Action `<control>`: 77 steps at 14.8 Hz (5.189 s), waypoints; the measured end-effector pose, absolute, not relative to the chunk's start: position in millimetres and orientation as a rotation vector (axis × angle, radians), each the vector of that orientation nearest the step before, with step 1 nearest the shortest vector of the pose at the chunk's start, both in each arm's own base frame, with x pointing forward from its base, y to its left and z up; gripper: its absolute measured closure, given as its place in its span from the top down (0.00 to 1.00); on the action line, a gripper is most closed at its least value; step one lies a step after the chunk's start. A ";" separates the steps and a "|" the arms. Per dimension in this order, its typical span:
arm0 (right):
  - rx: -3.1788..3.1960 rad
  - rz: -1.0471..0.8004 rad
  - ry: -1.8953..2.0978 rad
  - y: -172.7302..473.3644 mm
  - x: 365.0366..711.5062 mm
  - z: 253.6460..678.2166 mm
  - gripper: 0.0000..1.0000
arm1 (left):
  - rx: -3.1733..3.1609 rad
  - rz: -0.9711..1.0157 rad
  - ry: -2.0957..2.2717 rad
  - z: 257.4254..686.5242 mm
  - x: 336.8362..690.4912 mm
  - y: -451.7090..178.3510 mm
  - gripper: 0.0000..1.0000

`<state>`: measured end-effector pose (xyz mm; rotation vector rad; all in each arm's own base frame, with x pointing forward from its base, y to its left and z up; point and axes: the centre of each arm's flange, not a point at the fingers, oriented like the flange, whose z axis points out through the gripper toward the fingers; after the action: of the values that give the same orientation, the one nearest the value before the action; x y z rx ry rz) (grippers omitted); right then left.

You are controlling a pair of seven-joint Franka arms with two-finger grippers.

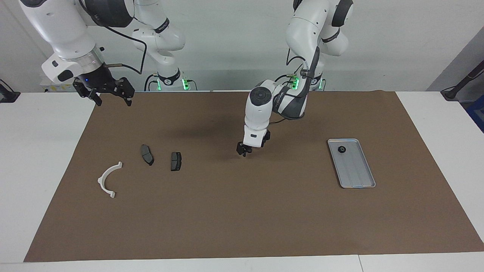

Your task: Pick bearing gear from pile to tray

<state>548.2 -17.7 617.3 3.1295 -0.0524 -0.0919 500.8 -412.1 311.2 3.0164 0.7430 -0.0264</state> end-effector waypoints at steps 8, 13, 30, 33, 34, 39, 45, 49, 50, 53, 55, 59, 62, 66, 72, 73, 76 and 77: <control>3.131 -0.072 -0.044 -24.7 541.9 616.3 1.00 | 3.028 -0.040 0.739 302.2 490.8 -420.8 0.78; 3.131 -0.070 -0.048 -26.5 541.1 610.4 1.00 | 3.036 -0.047 0.732 297.1 485.8 -422.1 0.70; 3.132 -0.070 -0.050 -27.1 536.4 604.5 1.00 | 3.038 -0.049 0.745 296.1 485.8 -419.1 0.24; 3.132 -0.070 -0.053 -28.1 536.2 604.5 1.00 | 3.065 -0.078 0.782 301.4 494.4 -408.2 0.24; 3.132 -0.070 -0.054 -28.6 536.2 604.5 1.00 | 3.072 -0.085 0.790 305.3 500.5 -400.3 0.24; 3.132 -0.070 -0.057 -29.7 536.1 604.4 1.00 | 3.078 -0.091 0.731 350.0 553.4 -304.9 0.24; 3.132 -0.070 -0.058 -29.8 536.1 604.4 1.00 | 3.114 -0.121 0.491 362.6 597.1 -163.8 0.24; 3.132 -0.070 -0.058 -29.9 535.9 604.6 1.00 | 3.120 -0.122 0.344 362.0 611.6 -95.3 0.24; 3.132 -0.070 -0.058 -29.9 535.9 604.7 1.00 | 3.120 -0.115 0.324 362.4 613.8 -83.9 0.24; 3.132 -0.069 -0.058 -30.0 535.9 604.7 1.00 | 3.117 -0.079 0.290 364.2 618.8 -63.3 0.24; 3.132 -0.069 -0.058 -30.0 535.9 604.8 1.00 | 3.116 -0.053 0.251 364.7 622.0 -48.5 0.24; 3.132 -0.069 -0.058 -30.0 535.9 604.8 1.00 | 3.113 0.028 0.211 359.0 628.5 -31.8 0.24; 3.132 -0.069 -0.058 -30.0 535.9 604.8 1.00 | 3.110 0.057 0.210 344.8 633.2 -32.1 0.24; 3.132 -0.069 -0.058 -30.0 535.9 604.8 1.00 | 3.145 0.047 0.188 329.6 635.3 -23.6 0.24; 3.132 -0.069 -0.058 -30.0 535.9 604.8 1.00 | 3.152 0.028 0.205 308.7 628.6 -4.5 0.24; 3.132 -0.069 -0.058 -30.0 535.9 604.8 1.00 | 3.152 0.018 0.202 302.1 625.2 -5.3 0.24; 3.132 -0.069 -0.058 -30.0 535.9 604.8 1.00 | 3.151 0.018 0.202 300.4 623.6 -5.5 0.24; 3.132 -0.070 -0.058 -30.0 535.8 604.6 1.00 | 3.151 0.018 0.202 300.4 623.6 -5.5 0.24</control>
<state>535.8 -30.0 604.6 3.1317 -0.0581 -0.0698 623.6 -5.5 300.4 3.1515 0.2019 0.0183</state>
